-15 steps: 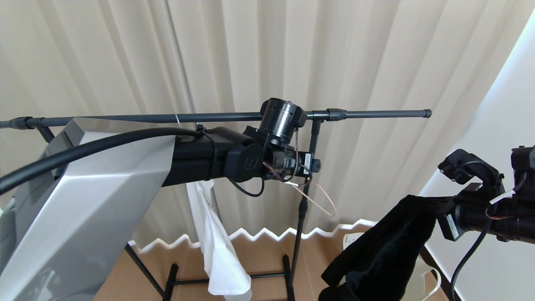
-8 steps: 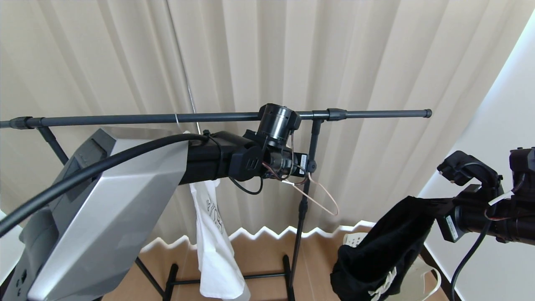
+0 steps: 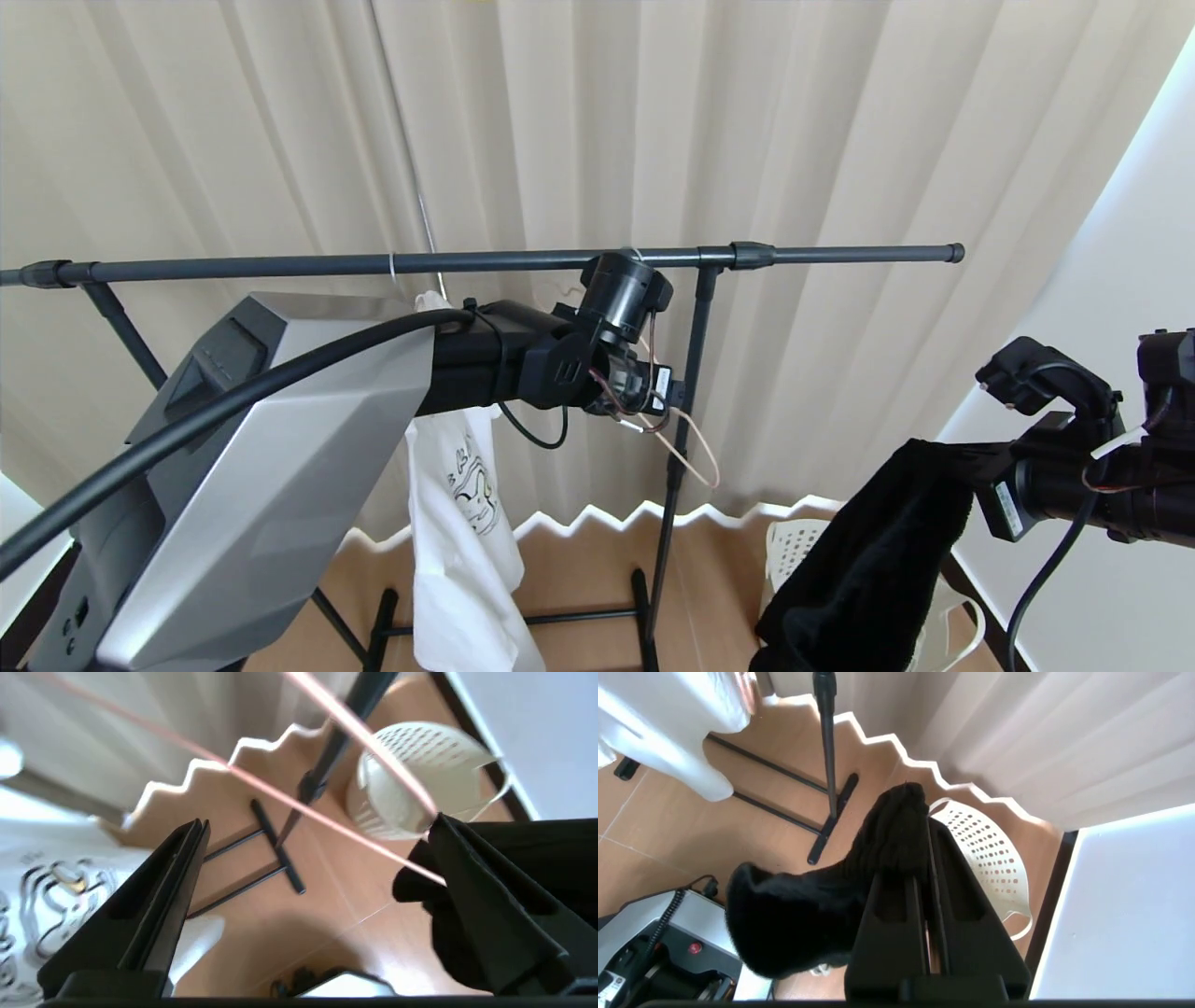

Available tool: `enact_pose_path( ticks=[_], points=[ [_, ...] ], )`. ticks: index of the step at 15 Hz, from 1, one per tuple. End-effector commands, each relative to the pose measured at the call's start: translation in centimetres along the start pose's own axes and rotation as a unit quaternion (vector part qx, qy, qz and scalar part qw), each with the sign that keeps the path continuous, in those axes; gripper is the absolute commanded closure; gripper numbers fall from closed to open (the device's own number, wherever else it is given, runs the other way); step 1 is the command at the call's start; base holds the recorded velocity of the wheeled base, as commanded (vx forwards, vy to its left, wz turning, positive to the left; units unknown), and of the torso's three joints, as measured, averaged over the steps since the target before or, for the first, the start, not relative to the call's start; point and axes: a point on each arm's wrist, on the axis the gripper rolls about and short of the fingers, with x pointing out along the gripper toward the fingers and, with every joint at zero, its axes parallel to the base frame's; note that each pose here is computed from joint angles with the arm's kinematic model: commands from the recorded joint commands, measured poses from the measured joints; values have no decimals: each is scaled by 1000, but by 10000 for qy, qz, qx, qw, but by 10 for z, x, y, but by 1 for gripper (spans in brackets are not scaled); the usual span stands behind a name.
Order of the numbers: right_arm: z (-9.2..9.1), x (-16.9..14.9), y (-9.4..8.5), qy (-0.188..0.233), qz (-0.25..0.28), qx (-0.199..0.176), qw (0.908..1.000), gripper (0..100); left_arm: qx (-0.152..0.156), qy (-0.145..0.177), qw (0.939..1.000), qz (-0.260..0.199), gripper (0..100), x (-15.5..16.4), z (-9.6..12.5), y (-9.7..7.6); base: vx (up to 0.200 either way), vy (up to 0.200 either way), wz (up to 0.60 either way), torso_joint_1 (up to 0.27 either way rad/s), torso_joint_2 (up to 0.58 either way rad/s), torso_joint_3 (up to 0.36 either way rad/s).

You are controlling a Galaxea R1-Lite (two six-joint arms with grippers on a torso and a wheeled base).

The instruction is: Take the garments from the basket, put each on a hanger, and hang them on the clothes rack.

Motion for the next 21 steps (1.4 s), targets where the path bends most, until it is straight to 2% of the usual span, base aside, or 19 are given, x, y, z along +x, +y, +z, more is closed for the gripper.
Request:
enact_pose_path(
  ticks=[1, 7, 12, 21],
  points=[
    [0, 0, 0, -6, 7, -6, 10000, 100, -15, -1, 9998, 189, 0, -1, -1, 2, 0, 0, 0, 0, 0, 0],
    [0, 0, 0, -10, -2, 0, 10000, 100, -25, -169, 9998, 80, 0, -15, 8, -1, 0, 0, 0, 0, 0, 0],
    [0, 0, 0, -6, 7, 2, 10000, 100, -4, 16, 9998, 198, 0, -11, -1, 2, 0, 0, 0, 0, 0, 0],
    [1, -2, 0, -41, -5, -5, 10000, 100, 128, 337, 9941, 1018, 0, -16, -26, 12, 0, 0, 0, 0, 0, 0]
  ],
)
